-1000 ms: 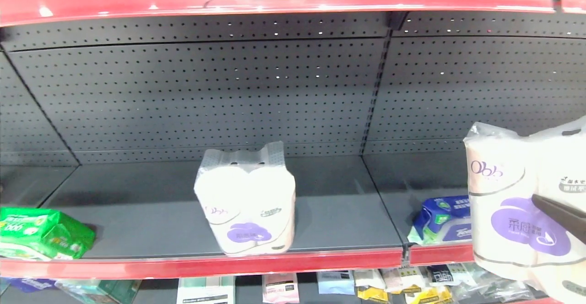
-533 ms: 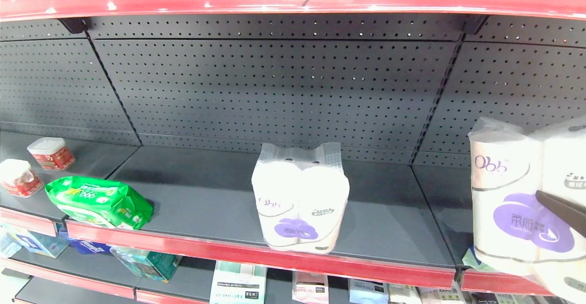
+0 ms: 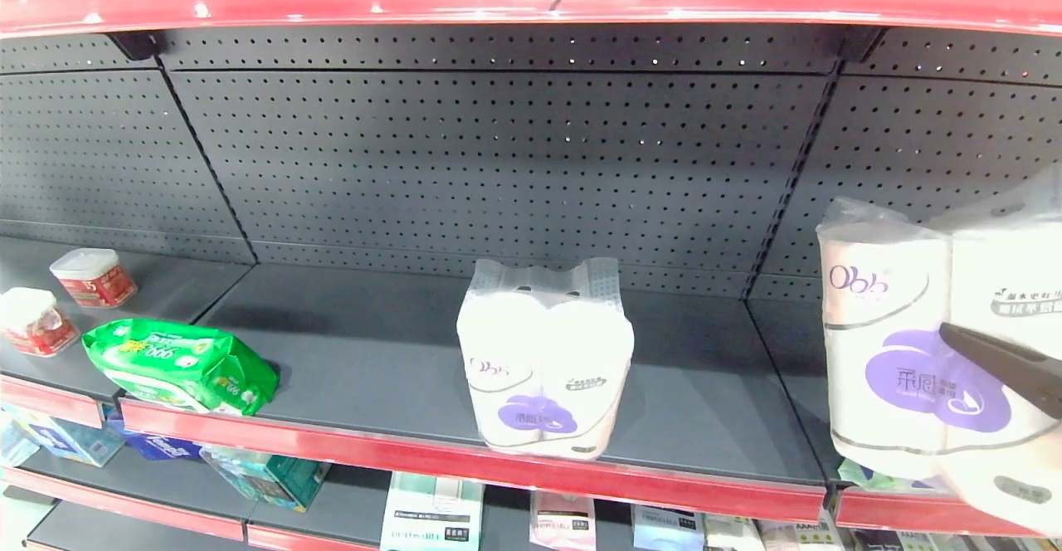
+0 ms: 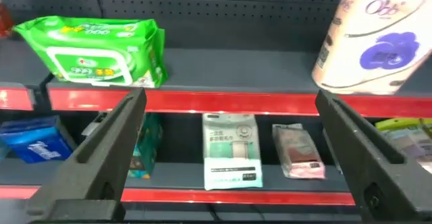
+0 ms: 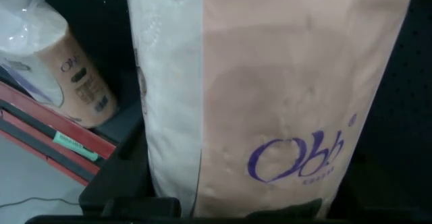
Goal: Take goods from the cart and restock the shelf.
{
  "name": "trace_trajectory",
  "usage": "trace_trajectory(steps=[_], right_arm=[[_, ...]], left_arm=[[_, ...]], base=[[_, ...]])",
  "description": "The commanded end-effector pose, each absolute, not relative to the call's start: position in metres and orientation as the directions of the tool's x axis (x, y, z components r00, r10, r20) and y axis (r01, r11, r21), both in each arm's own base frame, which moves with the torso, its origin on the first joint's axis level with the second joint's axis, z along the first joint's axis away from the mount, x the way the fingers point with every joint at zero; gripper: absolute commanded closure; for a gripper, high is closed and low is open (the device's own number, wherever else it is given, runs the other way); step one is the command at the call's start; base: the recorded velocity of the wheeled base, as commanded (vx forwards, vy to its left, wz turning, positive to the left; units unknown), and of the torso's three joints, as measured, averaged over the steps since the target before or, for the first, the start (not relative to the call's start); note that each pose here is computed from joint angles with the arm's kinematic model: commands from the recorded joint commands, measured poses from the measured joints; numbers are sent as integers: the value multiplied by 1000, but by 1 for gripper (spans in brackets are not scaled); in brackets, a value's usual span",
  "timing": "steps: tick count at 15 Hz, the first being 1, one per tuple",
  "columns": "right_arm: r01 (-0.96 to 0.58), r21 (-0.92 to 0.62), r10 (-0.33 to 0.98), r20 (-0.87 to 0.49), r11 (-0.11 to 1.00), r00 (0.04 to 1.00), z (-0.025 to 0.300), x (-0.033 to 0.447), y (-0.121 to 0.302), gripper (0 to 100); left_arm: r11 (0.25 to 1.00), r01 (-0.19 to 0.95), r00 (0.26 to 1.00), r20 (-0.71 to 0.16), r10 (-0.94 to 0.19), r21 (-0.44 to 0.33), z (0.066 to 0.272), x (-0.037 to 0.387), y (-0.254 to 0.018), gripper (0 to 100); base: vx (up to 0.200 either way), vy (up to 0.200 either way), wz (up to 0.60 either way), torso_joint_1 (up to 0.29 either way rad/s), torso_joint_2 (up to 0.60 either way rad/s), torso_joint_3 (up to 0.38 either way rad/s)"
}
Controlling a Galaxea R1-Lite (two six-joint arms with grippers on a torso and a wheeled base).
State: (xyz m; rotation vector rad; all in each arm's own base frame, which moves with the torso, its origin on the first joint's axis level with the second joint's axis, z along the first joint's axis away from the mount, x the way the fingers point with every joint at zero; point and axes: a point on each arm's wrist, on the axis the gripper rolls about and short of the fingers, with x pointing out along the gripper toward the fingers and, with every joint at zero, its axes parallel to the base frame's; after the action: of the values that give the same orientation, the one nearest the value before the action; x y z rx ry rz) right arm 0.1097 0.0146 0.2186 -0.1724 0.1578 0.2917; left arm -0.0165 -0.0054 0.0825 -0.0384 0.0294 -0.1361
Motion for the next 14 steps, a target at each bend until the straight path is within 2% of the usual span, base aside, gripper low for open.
trace_trajectory(steps=[1,3,6,8,10,11,12,14], right_arm=[[-303,-139,274,-198,943,941,218,125,16,100],[-304,-139,275,-196,942,941,218,126,16,100],[-307,-139,276,-204,942,939,216,127,16,100],[-308,-138,276,-207,941,939,216,129,17,100],[-308,-139,276,-207,941,939,216,129,17,100],[-308,-139,276,-207,941,939,216,129,17,100],[-308,-139,276,-207,941,939,216,129,17,100],[-308,-139,276,-208,941,938,216,129,17,100]], left_arm=[[991,130,991,-30,-132,-41,83,-16,-5,0],[995,89,995,-30,-90,-40,83,-16,-4,0],[994,84,996,-27,-86,-70,83,-16,-4,0],[982,157,987,-27,-160,-101,83,-16,-6,0],[965,252,967,-28,-255,-75,83,-17,-8,0],[963,260,965,-26,-262,-67,83,-17,-8,0],[969,241,970,-28,-243,-61,83,-17,-8,0],[996,77,997,-29,-78,-39,83,-16,-4,0]], base=[[0,0,0,0,0,0],[0,0,0,0,0,0],[0,0,0,0,0,0],[0,0,0,0,0,0],[0,0,0,0,0,0],[0,0,0,0,0,0],[0,0,0,0,0,0],[0,0,0,0,0,0]])
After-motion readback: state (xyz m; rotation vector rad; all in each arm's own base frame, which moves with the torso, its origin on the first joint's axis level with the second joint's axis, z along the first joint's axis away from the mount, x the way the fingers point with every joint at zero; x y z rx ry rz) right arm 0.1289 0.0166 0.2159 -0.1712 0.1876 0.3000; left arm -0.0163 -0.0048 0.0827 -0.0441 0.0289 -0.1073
